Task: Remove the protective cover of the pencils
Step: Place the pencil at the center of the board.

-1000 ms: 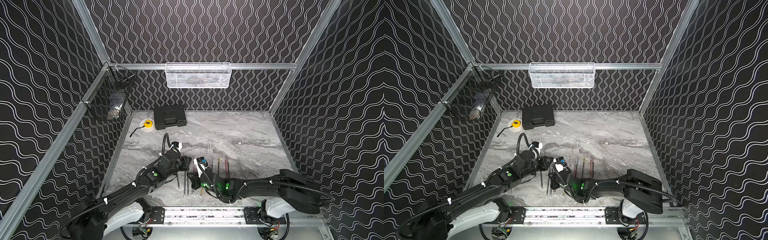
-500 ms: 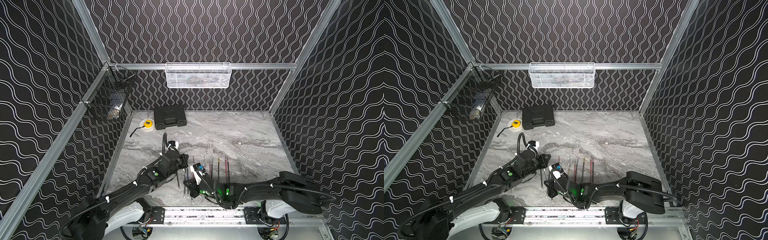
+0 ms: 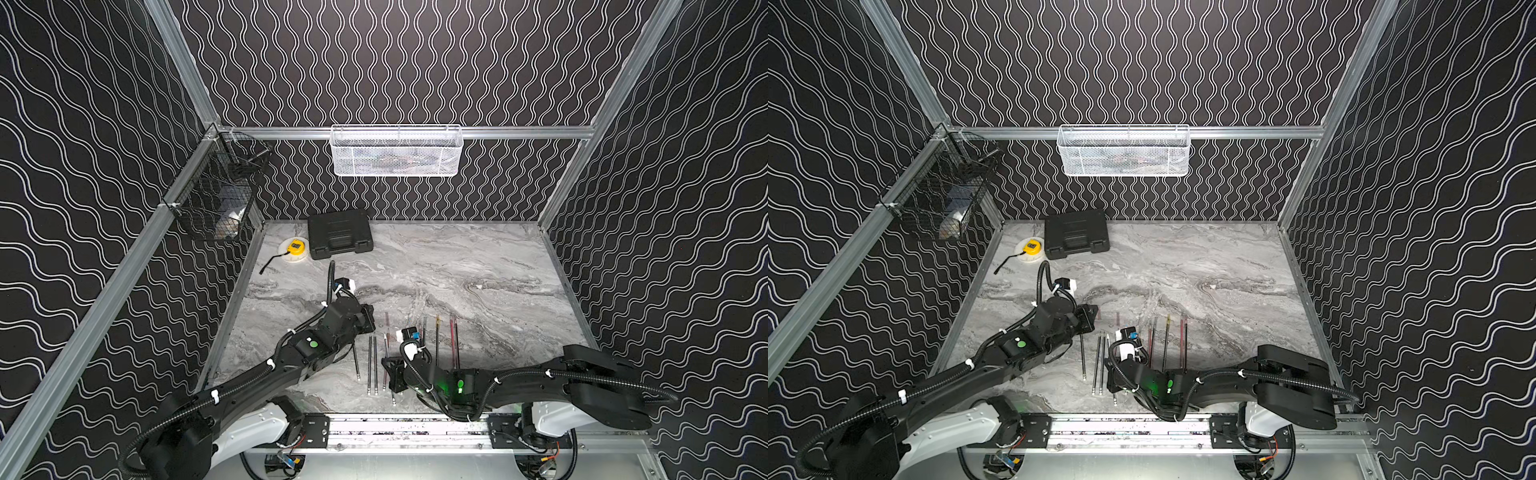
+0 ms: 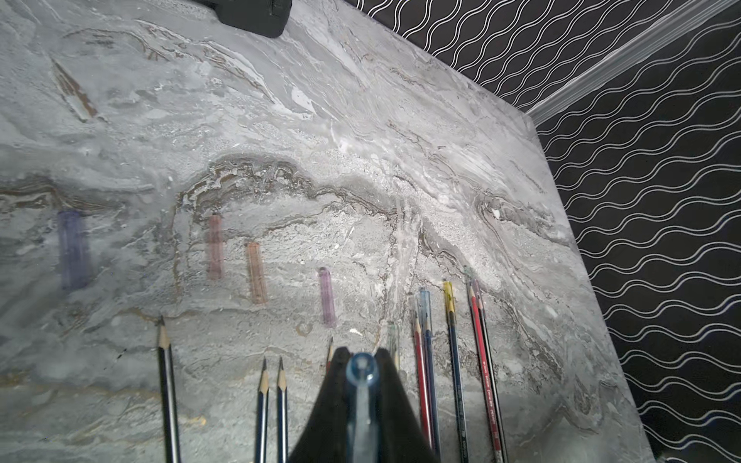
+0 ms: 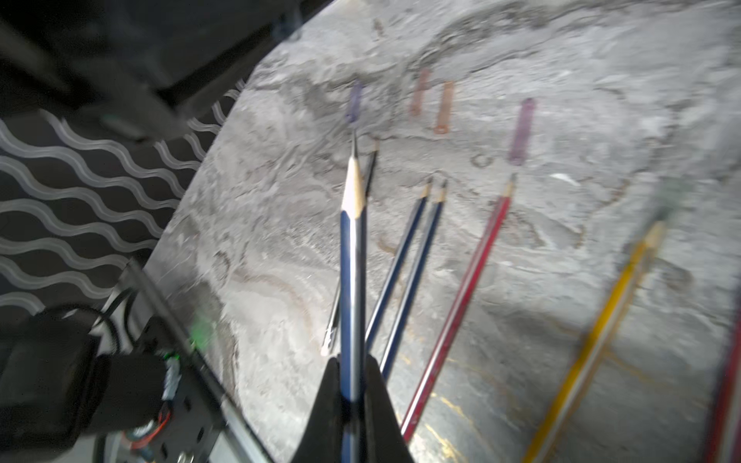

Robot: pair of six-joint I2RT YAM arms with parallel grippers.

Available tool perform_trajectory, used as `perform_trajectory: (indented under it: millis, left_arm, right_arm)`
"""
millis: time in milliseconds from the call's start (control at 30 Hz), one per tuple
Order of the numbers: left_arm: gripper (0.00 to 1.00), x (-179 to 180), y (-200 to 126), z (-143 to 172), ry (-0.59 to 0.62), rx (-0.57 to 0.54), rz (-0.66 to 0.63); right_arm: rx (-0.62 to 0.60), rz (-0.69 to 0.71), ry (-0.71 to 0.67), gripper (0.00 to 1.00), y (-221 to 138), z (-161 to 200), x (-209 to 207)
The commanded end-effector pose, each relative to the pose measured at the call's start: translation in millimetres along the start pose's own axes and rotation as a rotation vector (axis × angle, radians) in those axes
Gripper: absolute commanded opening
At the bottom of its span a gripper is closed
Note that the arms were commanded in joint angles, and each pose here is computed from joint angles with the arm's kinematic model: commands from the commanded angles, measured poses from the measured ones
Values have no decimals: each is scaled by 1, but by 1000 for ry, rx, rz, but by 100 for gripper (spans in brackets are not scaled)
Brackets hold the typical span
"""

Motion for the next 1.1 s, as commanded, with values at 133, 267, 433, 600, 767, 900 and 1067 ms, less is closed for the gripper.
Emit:
perform_trajectory:
  millis: [133, 267, 433, 600, 767, 900, 1067]
  left_arm:
    - [4, -4, 15, -1, 55, 36, -35]
    - [4, -4, 24, 1, 80, 59, -72]
    - [4, -8, 37, 4, 100, 92, -80]
    - [4, -9, 48, 10, 121, 131, -100]
    - [4, -13, 55, 15, 145, 154, -102]
    - [4, -19, 57, 19, 168, 166, -100]
    - [4, -21, 58, 24, 186, 169, -111]
  right_arm:
    - [42, 186, 156, 0, 16, -3, -37]
    - [93, 217, 169, 0, 29, -1, -48]
    - [139, 242, 167, 0, 41, 1, -53]
    - [155, 265, 189, 0, 44, 3, -61]
    - [158, 282, 209, 0, 48, 9, -67]
    - [178, 299, 215, 0, 52, 13, -69]
    - [181, 293, 226, 2, 55, 14, -69]
Point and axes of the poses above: each gripper's point midway between its finger pads, its own y axis out along the fingers, its own x axis along the line the jaws close on, z = x × y, the point moved 5 cm from there along -y, back along the fingers, and after that the axes turned 2 degrees about -y, right-handed, at the moved point
